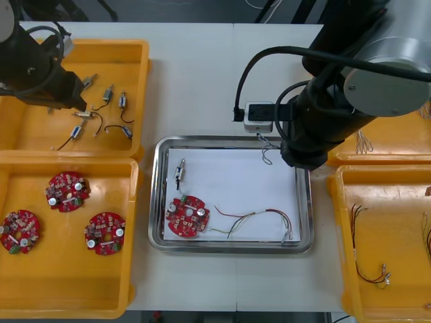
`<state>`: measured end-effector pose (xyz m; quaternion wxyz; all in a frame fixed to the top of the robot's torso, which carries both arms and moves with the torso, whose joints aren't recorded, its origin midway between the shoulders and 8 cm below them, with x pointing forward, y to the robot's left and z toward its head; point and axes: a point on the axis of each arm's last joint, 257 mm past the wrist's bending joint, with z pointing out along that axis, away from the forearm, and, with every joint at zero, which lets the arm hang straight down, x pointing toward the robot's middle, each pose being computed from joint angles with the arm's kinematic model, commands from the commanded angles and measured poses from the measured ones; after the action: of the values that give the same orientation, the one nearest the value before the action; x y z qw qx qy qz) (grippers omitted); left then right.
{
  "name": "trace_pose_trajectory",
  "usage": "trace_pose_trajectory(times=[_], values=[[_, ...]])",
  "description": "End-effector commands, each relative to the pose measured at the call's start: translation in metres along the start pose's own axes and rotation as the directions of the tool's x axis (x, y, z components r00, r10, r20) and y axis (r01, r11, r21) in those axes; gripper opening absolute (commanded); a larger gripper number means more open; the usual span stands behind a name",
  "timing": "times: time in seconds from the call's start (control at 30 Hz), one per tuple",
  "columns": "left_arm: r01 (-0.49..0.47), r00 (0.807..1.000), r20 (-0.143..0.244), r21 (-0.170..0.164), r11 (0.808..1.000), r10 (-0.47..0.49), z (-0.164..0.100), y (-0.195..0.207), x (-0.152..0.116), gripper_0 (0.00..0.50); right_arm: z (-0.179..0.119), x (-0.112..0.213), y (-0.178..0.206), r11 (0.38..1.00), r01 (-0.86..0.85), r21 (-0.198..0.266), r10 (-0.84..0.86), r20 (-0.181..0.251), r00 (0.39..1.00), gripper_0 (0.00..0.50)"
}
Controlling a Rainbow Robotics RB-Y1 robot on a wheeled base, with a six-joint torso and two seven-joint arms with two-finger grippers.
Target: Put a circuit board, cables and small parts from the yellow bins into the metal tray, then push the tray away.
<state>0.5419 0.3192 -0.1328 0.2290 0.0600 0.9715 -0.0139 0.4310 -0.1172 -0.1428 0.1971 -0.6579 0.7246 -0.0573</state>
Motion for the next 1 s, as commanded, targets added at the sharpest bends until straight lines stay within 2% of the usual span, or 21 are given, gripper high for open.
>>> trace_pose_trajectory(times=[0.03,0.13,0.33,0.47,0.57,0.67,0.83,1.0], values=[[-0.015,0.998,0.054,-0.039,0.999,0.017,-0.002,0.028,0.001,0.500,0.015,-0.020,-0.002,0.994,0.107,0.036,-0.107,0.009,0.994,0.000],[-0.019,0.998,0.054,-0.038,0.999,0.021,0.006,0.030,0.006,0.500,0.026,-0.027,0.001,0.987,0.150,0.050,-0.151,0.009,0.989,0.000],[-0.024,0.997,0.078,-0.029,0.999,0.026,0.023,0.035,0.013,0.500,0.053,-0.023,0.013,0.980,0.196,0.028,-0.196,-0.006,0.981,0.000],[-0.042,0.996,0.082,-0.043,0.998,0.045,0.033,0.036,0.016,0.500,0.066,-0.021,0.014,0.975,0.218,0.035,-0.218,-0.011,0.976,0.000],[-0.061,0.994,0.086,-0.068,0.996,0.066,0.038,0.038,0.016,0.500,0.076,-0.017,0.011,0.968,0.244,0.056,-0.243,-0.028,0.970,0.000],[-0.076,0.993,0.079,-0.092,0.993,0.084,0.043,0.041,0.018,0.500,0.084,-0.017,0.008,0.967,0.247,0.065,-0.247,-0.022,0.969,0.000],[-0.095,0.992,0.074,-0.133,0.987,0.106,0.050,0.047,0.021,0.500,0.096,-0.021,0.006,0.970,0.237,0.058,-0.237,-0.010,0.971,0.000],[-0.108,0.990,0.073,-0.146,0.983,0.119,0.060,0.048,0.024,0.500,0.112,-0.019,0.006,0.972,0.230,0.040,-0.229,-0.014,0.973,0.000]])
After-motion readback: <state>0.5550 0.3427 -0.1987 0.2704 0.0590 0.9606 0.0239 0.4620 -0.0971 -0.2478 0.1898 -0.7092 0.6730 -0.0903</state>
